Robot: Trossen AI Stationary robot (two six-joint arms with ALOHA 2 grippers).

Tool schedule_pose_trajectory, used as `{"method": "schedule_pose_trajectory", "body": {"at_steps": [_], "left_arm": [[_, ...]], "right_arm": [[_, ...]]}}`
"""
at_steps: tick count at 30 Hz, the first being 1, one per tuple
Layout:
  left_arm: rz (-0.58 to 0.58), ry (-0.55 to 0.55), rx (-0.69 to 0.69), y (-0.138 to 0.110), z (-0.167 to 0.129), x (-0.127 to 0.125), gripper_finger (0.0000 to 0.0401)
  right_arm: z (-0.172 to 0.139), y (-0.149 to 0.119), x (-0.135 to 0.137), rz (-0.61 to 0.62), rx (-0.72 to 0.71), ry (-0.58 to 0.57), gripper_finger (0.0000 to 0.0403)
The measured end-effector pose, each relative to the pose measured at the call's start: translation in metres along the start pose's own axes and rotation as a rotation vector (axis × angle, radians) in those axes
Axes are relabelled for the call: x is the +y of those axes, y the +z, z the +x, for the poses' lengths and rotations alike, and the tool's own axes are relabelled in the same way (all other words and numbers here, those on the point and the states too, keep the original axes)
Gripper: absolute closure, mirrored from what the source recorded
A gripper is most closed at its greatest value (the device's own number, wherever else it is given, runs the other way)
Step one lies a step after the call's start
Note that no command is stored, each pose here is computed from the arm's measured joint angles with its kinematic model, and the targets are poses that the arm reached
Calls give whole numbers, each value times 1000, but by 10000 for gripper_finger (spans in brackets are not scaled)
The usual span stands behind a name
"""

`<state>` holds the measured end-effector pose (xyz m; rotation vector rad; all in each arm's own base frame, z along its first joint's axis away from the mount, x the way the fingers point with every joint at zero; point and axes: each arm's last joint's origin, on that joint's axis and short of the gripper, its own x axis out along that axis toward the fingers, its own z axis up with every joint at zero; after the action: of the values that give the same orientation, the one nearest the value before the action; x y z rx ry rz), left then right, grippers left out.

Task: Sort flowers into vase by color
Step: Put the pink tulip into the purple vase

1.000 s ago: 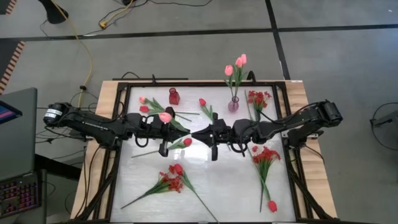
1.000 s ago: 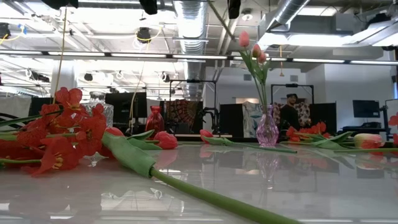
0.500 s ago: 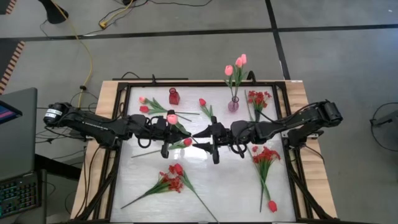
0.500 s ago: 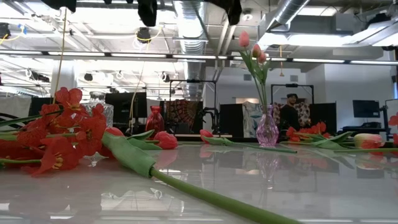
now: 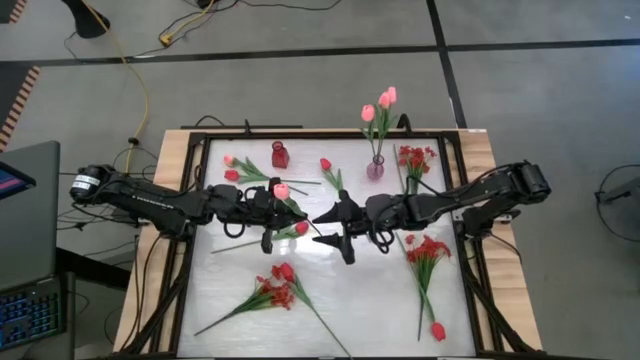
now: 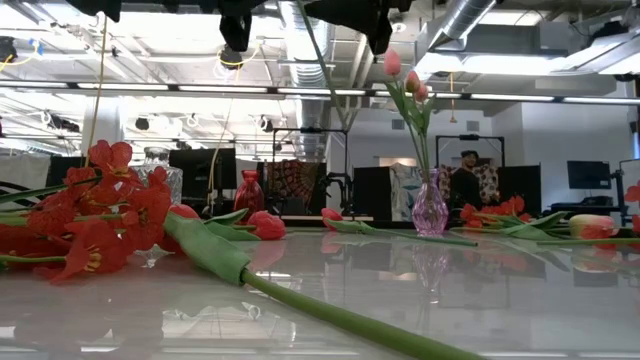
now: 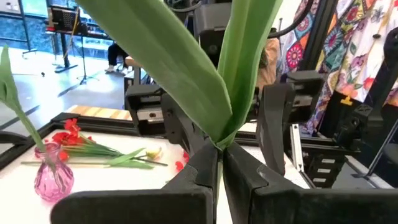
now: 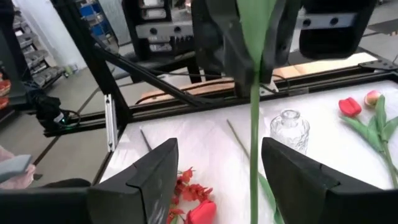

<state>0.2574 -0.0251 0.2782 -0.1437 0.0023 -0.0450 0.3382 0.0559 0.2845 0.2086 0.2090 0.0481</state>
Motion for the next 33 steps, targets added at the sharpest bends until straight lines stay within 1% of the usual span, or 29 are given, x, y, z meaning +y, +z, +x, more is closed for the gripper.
{"method": "schedule_pose_trajectory", "body": {"at_steps": [5, 8, 11, 15, 18, 20, 28, 29, 33], "left_arm": [[-1, 0, 1, 0, 0, 0, 401], [-1, 2, 16, -2, 0, 0, 401], [-2, 4, 30, -3, 0, 0, 401], [0, 8, 45, -4, 0, 1, 401], [2, 12, 44, -4, 0, 1, 401], [3, 13, 44, -4, 0, 1, 401], [8, 32, 41, -4, 0, 1, 401], [9, 35, 41, -4, 0, 2, 400], [11, 35, 38, -4, 0, 2, 388]], "right_arm": [[5, -3, -4, -23, 1, -27, 144], [11, -4, -6, -30, -36, -41, 144], [17, -9, -10, -30, -23, -53, 145], [20, -12, -14, -30, -8, -65, 161], [21, -13, -17, -29, -1, -71, 189], [21, -13, -17, -30, 2, -72, 217], [21, -12, -18, -55, 0, -70, 371], [21, -12, -18, -58, 0, -71, 379], [20, -10, -20, -52, -15, -73, 375]]}}
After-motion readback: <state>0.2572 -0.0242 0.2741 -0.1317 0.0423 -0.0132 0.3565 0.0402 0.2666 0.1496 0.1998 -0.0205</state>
